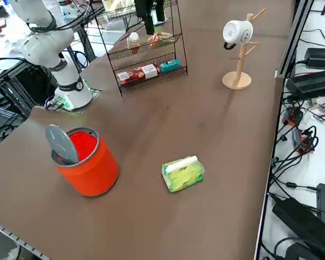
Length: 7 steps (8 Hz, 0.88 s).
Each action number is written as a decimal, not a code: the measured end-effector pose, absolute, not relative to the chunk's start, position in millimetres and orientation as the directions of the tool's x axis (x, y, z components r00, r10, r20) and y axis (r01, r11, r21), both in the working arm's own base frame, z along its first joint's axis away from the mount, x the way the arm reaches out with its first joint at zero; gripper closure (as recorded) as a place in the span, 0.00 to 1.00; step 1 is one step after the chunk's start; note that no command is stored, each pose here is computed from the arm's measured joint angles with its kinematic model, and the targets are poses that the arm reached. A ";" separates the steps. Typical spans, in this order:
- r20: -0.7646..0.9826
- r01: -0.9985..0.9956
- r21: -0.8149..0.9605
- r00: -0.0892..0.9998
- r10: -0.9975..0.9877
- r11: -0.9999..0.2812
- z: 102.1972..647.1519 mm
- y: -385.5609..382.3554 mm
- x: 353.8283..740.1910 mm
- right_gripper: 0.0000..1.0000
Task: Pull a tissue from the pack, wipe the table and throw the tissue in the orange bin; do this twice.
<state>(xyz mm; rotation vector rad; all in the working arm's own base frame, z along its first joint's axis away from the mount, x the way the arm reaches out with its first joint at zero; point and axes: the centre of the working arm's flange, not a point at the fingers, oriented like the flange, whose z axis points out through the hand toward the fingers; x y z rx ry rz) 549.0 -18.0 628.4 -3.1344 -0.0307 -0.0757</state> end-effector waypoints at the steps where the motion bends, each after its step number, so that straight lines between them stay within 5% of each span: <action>1: 0.046 0.029 -0.002 0.999 0.029 -1.000 625.7 -18.5 551.0 0.00; 7: 0.018 0.424 0.106 0.904 0.428 -0.900 519.2 -45.9 625.6 0.00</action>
